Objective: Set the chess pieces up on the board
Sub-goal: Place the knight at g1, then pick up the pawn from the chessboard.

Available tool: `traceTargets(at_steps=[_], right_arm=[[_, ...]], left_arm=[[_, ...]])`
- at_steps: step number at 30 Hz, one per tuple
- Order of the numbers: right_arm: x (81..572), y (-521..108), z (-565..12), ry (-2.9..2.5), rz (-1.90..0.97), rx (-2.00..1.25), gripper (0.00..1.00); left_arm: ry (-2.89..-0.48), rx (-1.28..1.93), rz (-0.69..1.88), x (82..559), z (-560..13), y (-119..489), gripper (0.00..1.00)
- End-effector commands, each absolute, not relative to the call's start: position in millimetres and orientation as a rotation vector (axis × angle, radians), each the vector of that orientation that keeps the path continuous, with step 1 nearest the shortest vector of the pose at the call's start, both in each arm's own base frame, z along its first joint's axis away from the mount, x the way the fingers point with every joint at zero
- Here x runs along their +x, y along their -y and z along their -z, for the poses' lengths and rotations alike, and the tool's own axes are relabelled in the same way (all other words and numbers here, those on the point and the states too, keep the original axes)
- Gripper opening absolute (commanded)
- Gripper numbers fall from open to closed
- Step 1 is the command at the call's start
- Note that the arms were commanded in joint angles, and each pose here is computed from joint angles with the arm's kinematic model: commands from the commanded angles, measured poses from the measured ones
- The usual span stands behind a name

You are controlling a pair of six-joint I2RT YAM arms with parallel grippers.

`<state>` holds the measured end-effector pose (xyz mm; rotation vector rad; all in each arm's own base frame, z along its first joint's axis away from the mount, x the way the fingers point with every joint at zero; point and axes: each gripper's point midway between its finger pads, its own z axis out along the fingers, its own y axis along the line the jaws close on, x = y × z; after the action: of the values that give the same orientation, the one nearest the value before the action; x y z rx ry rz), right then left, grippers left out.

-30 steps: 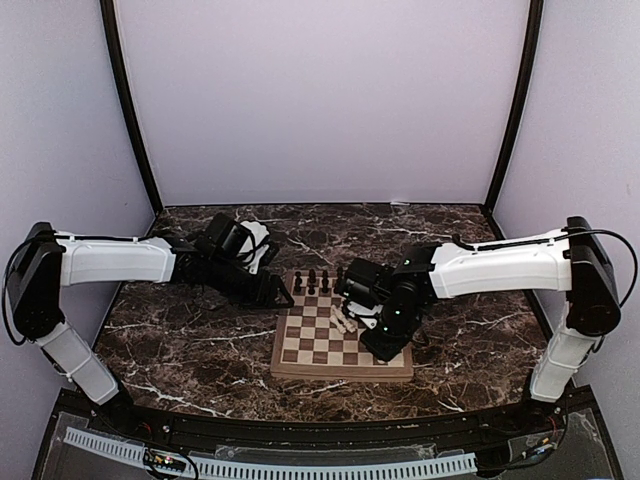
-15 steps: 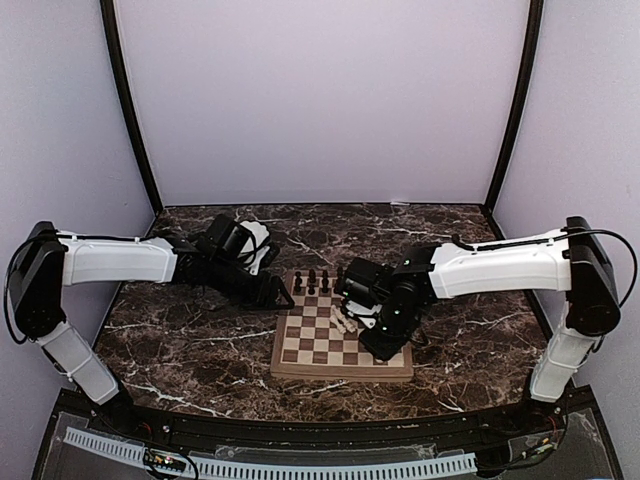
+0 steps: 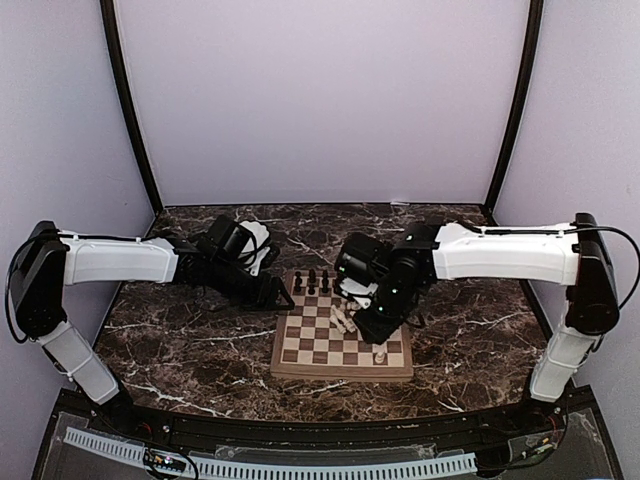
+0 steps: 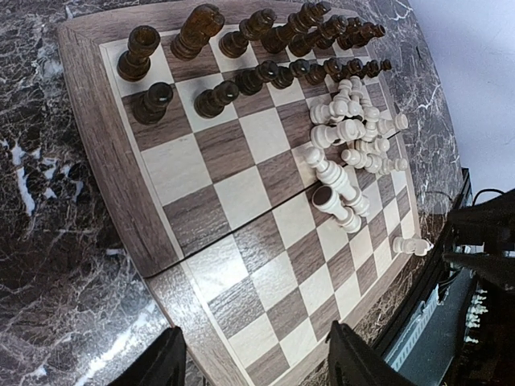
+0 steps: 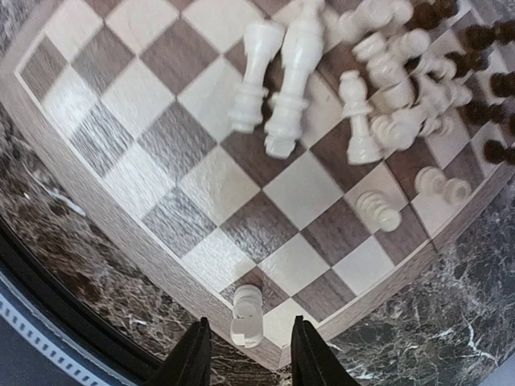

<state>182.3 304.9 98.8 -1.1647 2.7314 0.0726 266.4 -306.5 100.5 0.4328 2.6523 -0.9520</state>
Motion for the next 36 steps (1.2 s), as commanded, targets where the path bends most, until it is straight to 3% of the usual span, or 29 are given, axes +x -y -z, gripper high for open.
traceTargets(at_steps=[1, 6, 17, 23, 36], right_arm=[[220, -300, -128, -2.697, -0.125, -1.042, 0.30], [243, -280, -110, -2.727, -0.090, -1.009, 0.22], [257, -283, -94, -2.757, -0.144, -0.994, 0.23], [258, -288, -84, -2.779, -0.151, -1.011, 0.31], [261, -291, -67, -2.815, -0.137, -1.013, 0.24]], left_arm=[[-2.608, 0.450, 0.975, 269, -115, 312, 0.63], [-2.605, 0.451, 0.986, 270, -120, 314, 0.63], [-2.617, 0.468, 0.976, 270, -122, 314, 0.63], [-2.621, 0.468, 0.973, 269, -122, 313, 0.63], [-2.629, 0.487, 0.962, 269, -120, 314, 0.63]])
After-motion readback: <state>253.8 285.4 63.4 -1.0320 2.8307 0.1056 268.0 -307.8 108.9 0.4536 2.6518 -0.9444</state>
